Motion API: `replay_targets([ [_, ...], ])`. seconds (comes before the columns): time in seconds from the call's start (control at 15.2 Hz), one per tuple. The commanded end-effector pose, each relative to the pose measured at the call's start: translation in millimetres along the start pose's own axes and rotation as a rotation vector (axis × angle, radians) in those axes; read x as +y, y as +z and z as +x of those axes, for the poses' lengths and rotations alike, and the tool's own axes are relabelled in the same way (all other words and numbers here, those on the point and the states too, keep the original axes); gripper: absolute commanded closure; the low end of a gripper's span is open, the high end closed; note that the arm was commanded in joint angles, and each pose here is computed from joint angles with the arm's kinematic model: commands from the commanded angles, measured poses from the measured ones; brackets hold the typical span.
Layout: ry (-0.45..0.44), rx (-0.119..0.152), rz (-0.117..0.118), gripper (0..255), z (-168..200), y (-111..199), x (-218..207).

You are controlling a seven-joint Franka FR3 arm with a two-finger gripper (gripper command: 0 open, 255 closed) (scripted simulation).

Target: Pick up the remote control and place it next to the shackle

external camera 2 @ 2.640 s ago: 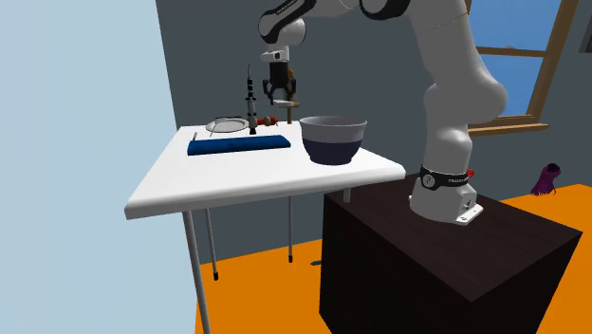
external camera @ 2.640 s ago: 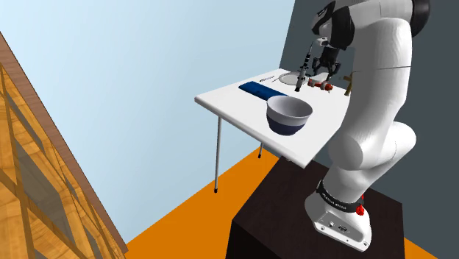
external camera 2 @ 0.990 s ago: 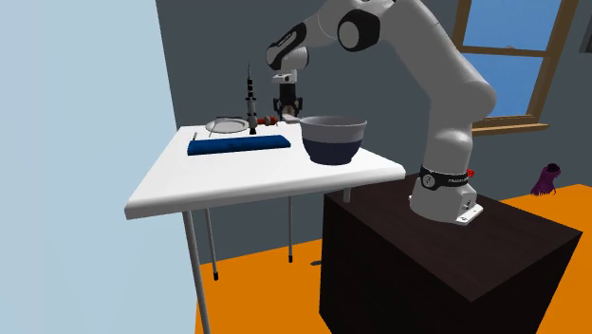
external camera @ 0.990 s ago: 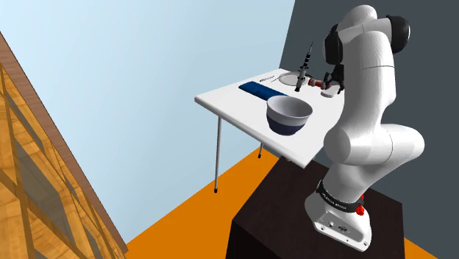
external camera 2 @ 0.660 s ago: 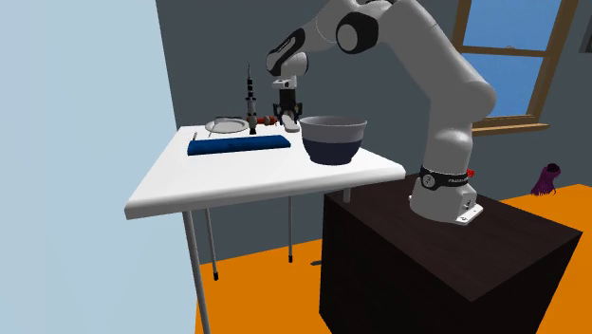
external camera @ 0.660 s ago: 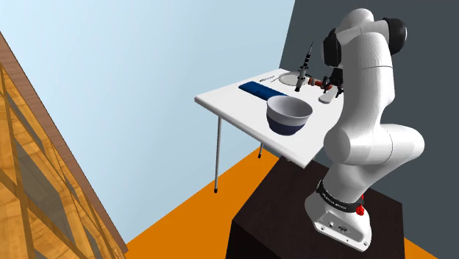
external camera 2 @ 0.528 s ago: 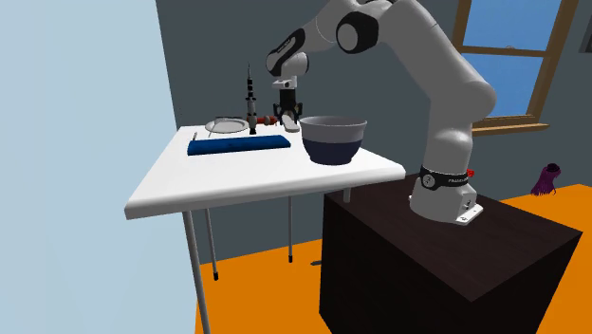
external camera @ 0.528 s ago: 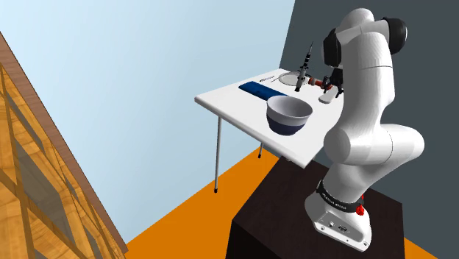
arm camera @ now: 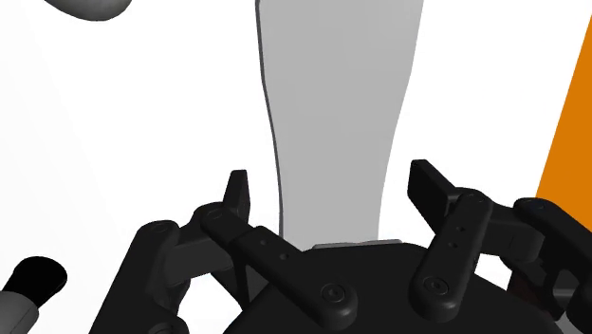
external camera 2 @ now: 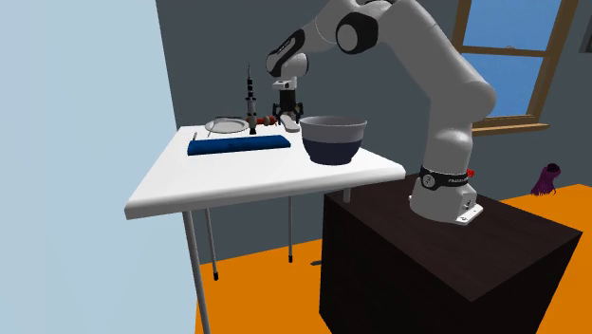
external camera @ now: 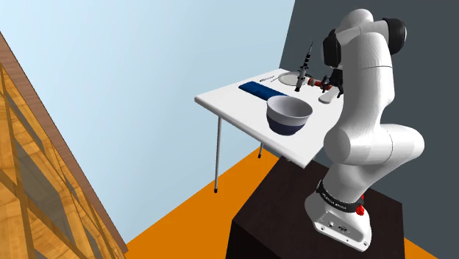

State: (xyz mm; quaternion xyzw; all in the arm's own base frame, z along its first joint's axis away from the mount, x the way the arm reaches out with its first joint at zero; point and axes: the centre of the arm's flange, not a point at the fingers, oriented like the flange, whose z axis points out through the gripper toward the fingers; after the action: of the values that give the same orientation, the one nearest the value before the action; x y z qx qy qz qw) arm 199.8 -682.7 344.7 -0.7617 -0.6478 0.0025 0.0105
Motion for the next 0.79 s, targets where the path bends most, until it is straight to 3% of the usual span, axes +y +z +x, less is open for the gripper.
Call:
replay_targets([
  [0.0, 0.0, 0.001, 0.0, 0, 0, 0, 0],
  [0.13, 0.0, 0.001, 0.0, 0, 0, 1, 0],
  [0.4, 0.0, 0.001, 0.0, 0, 0, -49, 0],
  [0.73, 0.0, 0.001, 0.0, 0, 0, -49, 0],
])
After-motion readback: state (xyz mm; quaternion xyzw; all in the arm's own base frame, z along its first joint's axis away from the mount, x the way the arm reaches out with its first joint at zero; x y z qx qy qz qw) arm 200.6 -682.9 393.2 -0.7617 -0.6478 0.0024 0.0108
